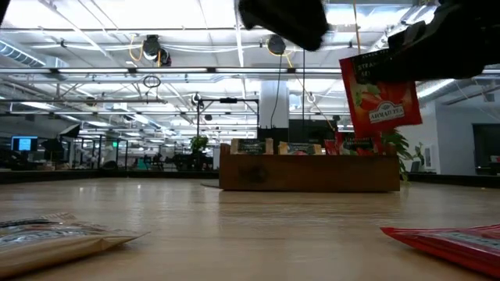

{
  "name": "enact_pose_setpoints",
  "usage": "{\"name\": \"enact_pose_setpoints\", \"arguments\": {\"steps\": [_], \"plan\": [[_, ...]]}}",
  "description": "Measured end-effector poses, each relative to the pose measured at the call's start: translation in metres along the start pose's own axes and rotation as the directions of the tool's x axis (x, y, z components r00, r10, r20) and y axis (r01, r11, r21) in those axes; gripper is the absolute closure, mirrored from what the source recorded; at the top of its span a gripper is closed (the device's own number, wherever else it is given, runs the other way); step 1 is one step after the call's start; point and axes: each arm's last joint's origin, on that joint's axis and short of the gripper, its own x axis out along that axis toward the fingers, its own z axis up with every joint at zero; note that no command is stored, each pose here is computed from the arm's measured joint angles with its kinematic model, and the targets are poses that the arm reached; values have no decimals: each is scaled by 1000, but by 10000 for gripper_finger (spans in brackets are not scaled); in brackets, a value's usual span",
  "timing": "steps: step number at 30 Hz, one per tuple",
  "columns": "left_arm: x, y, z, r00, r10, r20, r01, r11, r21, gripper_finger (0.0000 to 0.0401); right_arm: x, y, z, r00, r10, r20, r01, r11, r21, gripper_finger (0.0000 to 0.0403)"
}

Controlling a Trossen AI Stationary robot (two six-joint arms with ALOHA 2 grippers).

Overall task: Pick & Place Tea
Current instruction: Put the right red tea bag into the right wooden organizer

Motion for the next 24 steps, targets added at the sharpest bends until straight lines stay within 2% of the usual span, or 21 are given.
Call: {"name": "enact_pose_setpoints", "arguments": {"steps": [4,8,12,16,24], "plan": [[-10,-23,-13,998,25,-66,-22,998,52,271,-22,-24,-7,998,-29,53,30,1000,-7,402],[-12,-50,-26,998,47,-43,-41,990,137,271,-39,-54,-21,989,-13,150,6,999,44,402],[-7,-65,-39,997,71,-34,-64,980,186,280,-45,-81,-40,984,-35,173,19,996,91,402],[-6,-64,-42,996,85,-27,-78,980,184,290,-41,-98,-53,989,-43,142,28,994,103,402],[1,-53,-43,993,105,-48,-96,983,156,295,-31,-115,-56,985,-102,136,90,992,89,403]]}}
